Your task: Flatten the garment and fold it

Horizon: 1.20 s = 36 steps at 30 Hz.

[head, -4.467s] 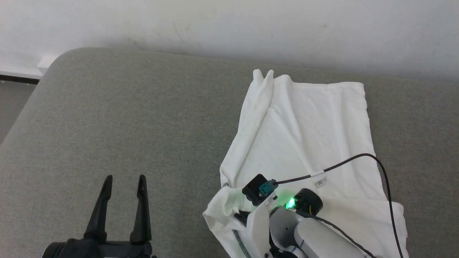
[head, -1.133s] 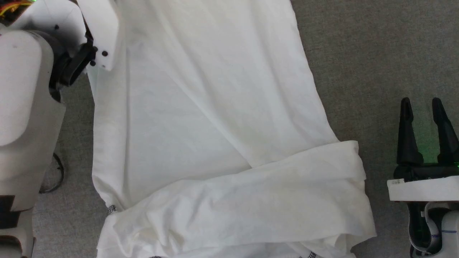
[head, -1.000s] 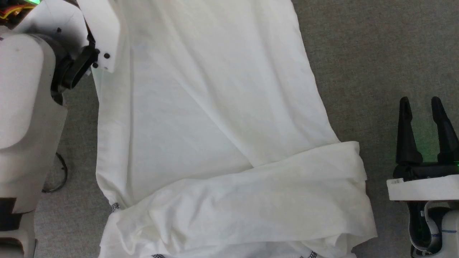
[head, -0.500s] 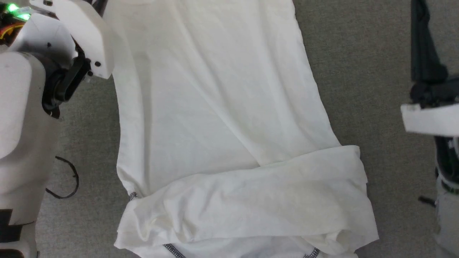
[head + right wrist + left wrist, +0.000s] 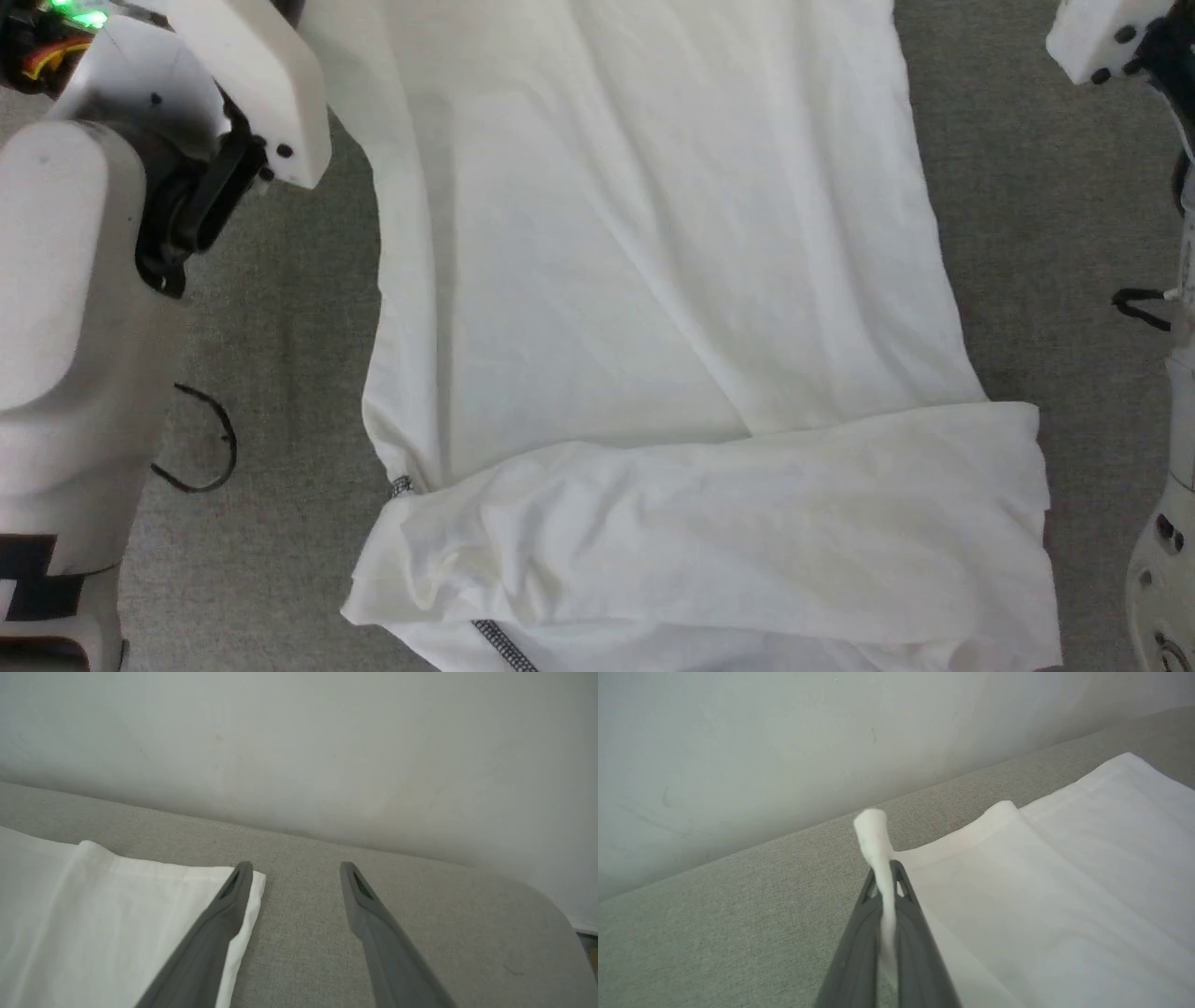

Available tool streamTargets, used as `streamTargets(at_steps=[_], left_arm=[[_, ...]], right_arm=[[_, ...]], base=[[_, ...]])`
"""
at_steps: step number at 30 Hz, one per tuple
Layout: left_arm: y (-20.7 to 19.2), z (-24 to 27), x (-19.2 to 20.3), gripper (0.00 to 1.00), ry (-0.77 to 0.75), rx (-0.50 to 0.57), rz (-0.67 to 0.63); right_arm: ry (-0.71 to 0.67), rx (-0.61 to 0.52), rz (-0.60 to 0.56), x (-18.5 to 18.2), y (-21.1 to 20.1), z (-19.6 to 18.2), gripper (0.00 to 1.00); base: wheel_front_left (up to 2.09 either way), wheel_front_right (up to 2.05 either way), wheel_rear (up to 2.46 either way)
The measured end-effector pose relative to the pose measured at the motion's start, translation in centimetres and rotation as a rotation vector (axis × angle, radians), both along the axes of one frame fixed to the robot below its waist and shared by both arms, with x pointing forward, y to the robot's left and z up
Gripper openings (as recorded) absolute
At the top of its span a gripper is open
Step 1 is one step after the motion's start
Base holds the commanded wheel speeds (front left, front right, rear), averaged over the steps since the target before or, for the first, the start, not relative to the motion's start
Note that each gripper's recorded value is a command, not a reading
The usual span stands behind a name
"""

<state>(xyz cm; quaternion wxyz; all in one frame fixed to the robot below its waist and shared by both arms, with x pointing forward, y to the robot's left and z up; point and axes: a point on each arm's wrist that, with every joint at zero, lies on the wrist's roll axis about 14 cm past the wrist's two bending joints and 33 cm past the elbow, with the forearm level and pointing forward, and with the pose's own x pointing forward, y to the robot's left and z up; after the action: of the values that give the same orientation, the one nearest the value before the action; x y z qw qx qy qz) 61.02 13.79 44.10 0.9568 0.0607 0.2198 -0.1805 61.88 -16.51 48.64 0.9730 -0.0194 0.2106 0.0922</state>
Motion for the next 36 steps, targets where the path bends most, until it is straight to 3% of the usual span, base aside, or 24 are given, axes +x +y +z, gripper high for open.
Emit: streamTargets(at_steps=[10,15,21,22,24,31,36], left_arm=[[1.0,-3.2,0.5,0.0,0.039,0.005,0.022],[1.6,-4.1,0.5,0.0,0.055,0.014,0.031],[2.5,-5.0,0.7,0.0,0.065,0.026,0.043],[2.6,-5.2,0.7,0.0,0.068,0.028,0.046],[2.8,-5.5,0.7,0.0,0.072,0.031,0.05],[3.0,-4.0,1.0,0.0,0.02,0.016,0.059],[3.2,-0.1,1.6,0.0,-0.108,-0.007,0.057]], right_arm=[[0.316,-0.02,0.03,1.0,2.6,-9.2,1.0],[0.388,-0.003,0.043,1.0,3.8,-11.6,1.0],[0.38,0.012,0.046,2.1,4.5,-12.3,1.0],[0.379,0.014,0.043,2.2,4.5,-12.5,0.9],[0.377,0.016,0.037,2.4,4.5,-12.6,0.0],[0.306,0.017,0.011,2.8,3.9,-10.9,0.0],[0.196,0.03,-0.003,3.1,3.0,-7.6,0.0]], base=[[0.0,0.0,0.0],[0.0,0.0,0.0],[0.0,0.0,0.0],[0.0,0.0,0.0],[0.0,0.0,0.0],[0.0,0.0,0.0],[0.0,0.0,0.0]])
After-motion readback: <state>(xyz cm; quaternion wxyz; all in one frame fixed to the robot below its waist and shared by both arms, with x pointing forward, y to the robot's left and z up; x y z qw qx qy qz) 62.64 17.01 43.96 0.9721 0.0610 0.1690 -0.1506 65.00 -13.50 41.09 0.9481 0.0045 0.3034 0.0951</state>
